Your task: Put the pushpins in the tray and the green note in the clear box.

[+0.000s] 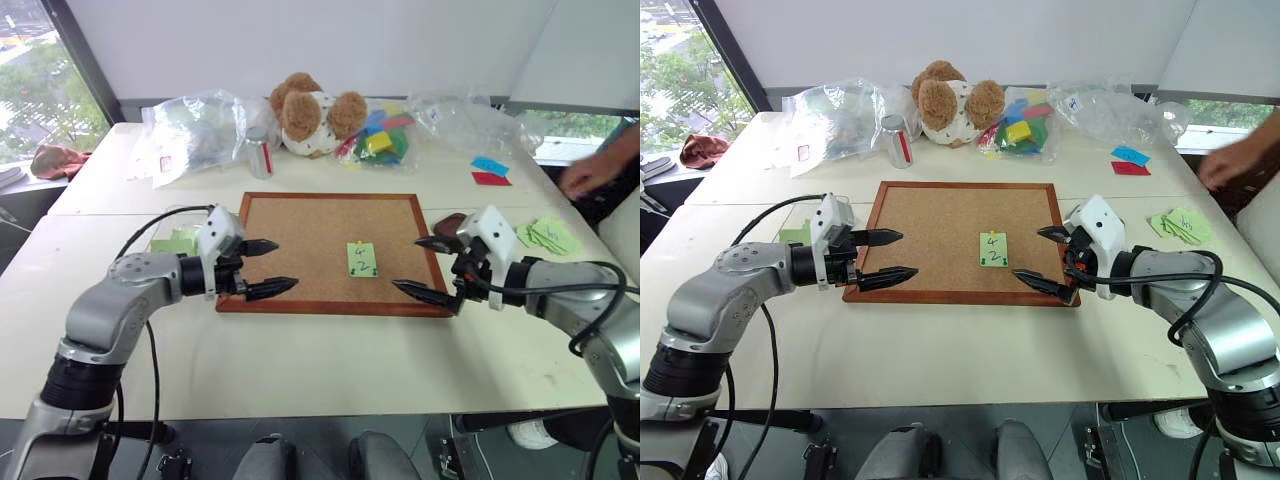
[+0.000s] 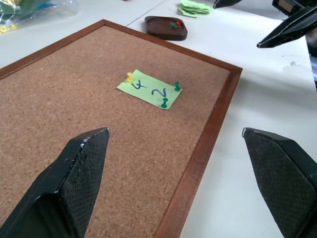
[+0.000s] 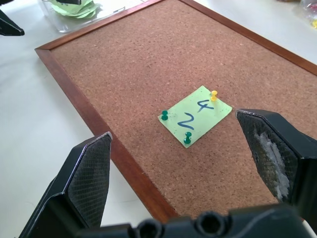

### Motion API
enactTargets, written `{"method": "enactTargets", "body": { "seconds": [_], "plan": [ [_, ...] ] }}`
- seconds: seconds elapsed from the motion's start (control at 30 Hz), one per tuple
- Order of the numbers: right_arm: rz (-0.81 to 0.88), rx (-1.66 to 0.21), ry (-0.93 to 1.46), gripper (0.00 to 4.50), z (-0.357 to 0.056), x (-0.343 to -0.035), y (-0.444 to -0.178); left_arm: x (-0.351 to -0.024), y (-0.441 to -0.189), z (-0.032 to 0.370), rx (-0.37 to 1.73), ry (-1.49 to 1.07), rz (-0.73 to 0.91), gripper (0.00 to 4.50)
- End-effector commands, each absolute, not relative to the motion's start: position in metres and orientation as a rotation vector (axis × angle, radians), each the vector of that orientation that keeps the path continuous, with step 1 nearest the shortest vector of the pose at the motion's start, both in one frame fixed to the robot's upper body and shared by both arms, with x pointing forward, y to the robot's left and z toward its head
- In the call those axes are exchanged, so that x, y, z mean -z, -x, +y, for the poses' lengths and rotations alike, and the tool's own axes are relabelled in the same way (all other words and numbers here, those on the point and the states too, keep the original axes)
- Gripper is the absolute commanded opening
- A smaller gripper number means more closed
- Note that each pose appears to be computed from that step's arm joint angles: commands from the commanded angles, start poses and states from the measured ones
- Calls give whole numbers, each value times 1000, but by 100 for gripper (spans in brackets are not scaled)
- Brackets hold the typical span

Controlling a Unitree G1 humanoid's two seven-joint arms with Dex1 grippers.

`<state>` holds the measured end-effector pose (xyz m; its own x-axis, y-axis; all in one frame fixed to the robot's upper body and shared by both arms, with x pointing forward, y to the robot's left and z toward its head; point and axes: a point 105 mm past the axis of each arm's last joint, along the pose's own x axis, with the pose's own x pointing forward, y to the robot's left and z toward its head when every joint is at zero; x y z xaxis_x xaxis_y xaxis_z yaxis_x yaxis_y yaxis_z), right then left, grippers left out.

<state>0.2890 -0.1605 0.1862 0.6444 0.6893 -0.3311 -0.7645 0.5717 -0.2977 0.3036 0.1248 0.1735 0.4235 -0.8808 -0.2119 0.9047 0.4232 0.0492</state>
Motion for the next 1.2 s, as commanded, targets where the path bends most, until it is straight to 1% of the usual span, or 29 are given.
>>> {"method": "enactTargets", "body": {
  "seconds": [0.03,0.23,0.83,0.93,1.03,1.07,1.1,1.13,1.17,1.2],
  "plan": [
    [138,-851,467,441,-160,-197,-289,-182,-303,129,1121,-178,131,443],
    [137,-847,461,441,-160,-196,-290,-187,-303,125,1119,-146,110,443],
    [131,-825,460,441,-161,-199,-294,-177,-309,128,1065,-187,111,443],
    [123,-813,455,441,-162,-201,-297,-174,-314,128,1038,-194,106,443],
    [118,-808,448,441,-161,-201,-299,-169,-322,124,1012,-169,100,371],
    [117,-803,447,441,-160,-200,-300,-165,-324,121,1010,-165,100,314],
    [113,-793,438,441,-159,-200,-303,-158,-327,116,1015,-171,107,281],
    [111,-784,430,441,-159,-200,-306,-151,-331,113,1011,-184,113,220],
    [110,-778,425,441,-158,-200,-308,-146,-333,110,1008,-194,117,179],
    [111,-775,419,441,-158,-199,-310,-142,-336,107,1008,-204,117,123]
  ]
}}
